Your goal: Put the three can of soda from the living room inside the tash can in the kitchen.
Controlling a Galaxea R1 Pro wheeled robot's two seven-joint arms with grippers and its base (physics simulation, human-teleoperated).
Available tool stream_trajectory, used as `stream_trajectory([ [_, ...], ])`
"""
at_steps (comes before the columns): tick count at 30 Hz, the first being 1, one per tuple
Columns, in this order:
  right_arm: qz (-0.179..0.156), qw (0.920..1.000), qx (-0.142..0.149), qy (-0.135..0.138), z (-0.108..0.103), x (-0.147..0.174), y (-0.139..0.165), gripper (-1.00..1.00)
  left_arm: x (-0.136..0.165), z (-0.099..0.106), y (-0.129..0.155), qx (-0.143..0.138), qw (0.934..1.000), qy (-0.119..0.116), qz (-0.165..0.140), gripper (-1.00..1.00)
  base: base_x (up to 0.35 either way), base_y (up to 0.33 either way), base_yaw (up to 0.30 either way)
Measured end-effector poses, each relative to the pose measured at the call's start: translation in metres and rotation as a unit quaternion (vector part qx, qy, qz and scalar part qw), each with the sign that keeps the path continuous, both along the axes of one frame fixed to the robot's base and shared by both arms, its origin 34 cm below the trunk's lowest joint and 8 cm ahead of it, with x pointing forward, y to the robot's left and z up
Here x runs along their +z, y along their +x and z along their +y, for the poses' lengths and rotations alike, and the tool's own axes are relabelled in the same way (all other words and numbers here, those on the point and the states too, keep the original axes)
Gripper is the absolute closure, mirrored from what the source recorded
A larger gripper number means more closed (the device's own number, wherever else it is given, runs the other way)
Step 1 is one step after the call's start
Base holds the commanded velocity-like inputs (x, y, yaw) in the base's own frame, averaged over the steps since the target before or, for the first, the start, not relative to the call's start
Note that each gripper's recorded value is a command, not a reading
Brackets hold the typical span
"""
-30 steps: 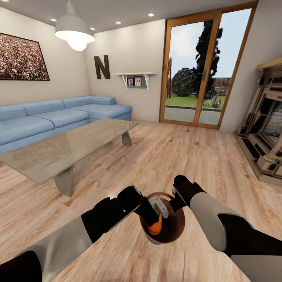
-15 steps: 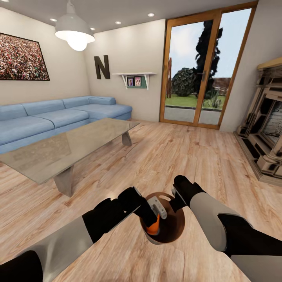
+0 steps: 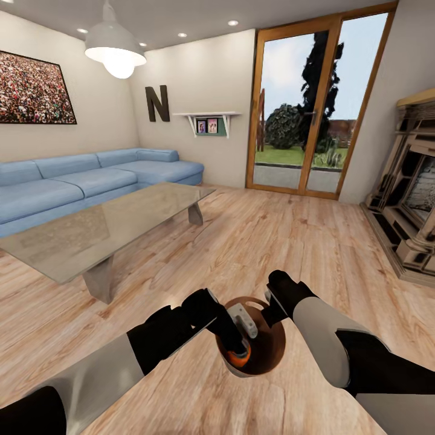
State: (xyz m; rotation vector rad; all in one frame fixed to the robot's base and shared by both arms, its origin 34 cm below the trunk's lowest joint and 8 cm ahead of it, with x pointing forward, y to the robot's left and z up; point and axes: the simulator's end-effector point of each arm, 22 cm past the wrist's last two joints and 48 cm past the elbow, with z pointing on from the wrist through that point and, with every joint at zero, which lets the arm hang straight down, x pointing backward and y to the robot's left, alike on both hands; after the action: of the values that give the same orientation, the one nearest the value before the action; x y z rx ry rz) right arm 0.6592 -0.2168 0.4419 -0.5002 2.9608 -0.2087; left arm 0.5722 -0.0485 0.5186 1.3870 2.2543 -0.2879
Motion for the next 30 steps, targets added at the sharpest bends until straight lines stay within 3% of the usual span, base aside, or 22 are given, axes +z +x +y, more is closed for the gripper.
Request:
stream_trajectory([
  [7,0.0,1.0,-0.003,0.003,0.0,0.0,0.0,1.0,0.005,-0.001,-0.001,-0.004,1.0,-0.008,-0.002,-1.0,0.0,0.0,0.0],
  [10,0.0,1.0,-0.002,0.001,-0.001,0.0,0.0,1.0,0.023,-0.009,-0.003,-0.016,0.9994,-0.024,-0.018,-1.0,0.0,0.0,0.0],
  [16,0.0,1.0,-0.003,0.003,-0.001,0.0,0.0,1.0,0.054,0.016,0.0,-0.03,0.9967,-0.04,-0.064,-1.0,0.0,0.0,0.0],
  [17,0.0,1.0,-0.003,0.003,-0.001,0.0,0.0,1.0,0.064,0.04,0.004,-0.029,0.9956,-0.039,-0.08,-1.0,0.0,0.0,0.0],
  [19,0.0,1.0,-0.003,0.002,-0.001,0.0,0.0,1.0,0.068,0.058,0.008,-0.021,0.9956,-0.04,-0.083,-1.0,0.0,0.0,0.0],
  [20,0.0,1.0,-0.003,0.002,-0.001,0.0,0.0,1.0,0.079,0.082,0.021,0.0,0.9947,-0.044,-0.092,-1.0,0.0,0.0,0.0],
  [24,0.0,1.0,-0.004,0.003,-0.001,0.0,0.0,1.0,0.102,0.133,0.05,0.056,0.9909,-0.058,-0.108,-1.0,0.0,0.0,0.0],
  [26,0.0,1.0,-0.004,0.003,-0.002,0.0,0.0,1.0,0.118,0.161,0.069,0.084,0.9845,-0.078,-0.132,-1.0,0.0,0.0,0.0],
  [30,0.0,1.0,-0.005,0.002,-0.003,0.0,0.0,1.0,0.117,0.203,0.085,0.138,0.9711,-0.121,-0.153,-1.0,0.0,0.0,0.0],
])
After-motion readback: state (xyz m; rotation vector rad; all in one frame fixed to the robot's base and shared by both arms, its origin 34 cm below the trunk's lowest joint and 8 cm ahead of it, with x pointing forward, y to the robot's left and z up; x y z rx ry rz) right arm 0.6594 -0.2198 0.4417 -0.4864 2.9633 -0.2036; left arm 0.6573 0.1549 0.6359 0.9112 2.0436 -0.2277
